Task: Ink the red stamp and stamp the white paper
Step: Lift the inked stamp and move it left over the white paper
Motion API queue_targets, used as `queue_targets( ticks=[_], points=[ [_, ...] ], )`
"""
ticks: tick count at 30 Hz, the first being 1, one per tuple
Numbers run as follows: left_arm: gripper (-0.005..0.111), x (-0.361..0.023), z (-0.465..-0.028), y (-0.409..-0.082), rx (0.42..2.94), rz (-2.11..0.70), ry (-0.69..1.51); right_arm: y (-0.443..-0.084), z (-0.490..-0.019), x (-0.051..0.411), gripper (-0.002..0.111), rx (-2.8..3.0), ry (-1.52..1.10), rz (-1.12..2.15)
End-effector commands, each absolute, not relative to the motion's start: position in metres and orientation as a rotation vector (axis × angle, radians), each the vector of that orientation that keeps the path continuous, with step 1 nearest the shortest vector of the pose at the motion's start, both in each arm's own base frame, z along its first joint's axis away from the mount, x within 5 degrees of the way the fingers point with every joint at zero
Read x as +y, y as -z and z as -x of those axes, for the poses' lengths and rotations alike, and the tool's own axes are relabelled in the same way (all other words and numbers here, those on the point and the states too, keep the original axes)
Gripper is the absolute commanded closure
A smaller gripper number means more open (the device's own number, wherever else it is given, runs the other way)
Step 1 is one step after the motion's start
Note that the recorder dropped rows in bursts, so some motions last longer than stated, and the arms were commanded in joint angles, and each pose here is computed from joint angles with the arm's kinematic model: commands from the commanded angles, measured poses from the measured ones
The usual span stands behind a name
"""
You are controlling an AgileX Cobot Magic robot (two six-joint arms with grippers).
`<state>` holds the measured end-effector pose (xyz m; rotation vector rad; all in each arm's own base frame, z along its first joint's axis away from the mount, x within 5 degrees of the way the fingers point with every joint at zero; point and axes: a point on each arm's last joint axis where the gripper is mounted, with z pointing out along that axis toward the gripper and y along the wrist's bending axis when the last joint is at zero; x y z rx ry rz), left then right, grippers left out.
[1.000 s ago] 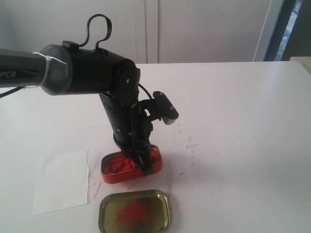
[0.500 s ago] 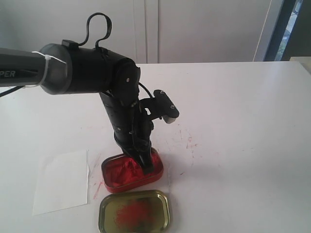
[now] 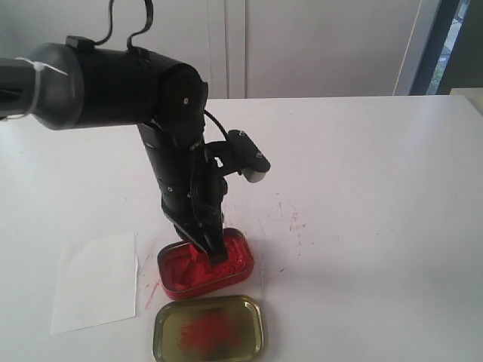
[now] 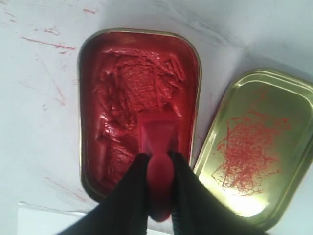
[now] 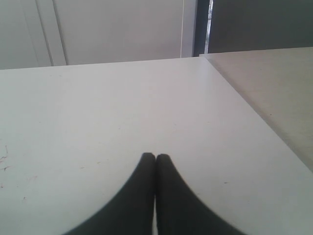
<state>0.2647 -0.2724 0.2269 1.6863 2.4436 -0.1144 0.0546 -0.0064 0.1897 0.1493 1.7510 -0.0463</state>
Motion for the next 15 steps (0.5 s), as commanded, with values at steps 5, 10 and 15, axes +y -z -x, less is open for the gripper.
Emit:
queue_targets(
  ticks=[5,10,15],
  points=[
    [0.107,-0.264,-0.255,-0.259,2.513,-1.494,0.158,-0.189,-0.055,-0.007,0.108,1.741,0.053,-0.148],
    [0.107,-0.259,-0.248,-0.275,2.519,-1.442,0.190,-0.189,-0.055,-0.007,0.108,1.741,0.053,-0.148],
    [0.107,-0.249,-0.239,-0.277,2.563,-1.463,0.175,-0.189,-0.055,-0.007,0.108,1.741,0.053,-0.148]
  ],
)
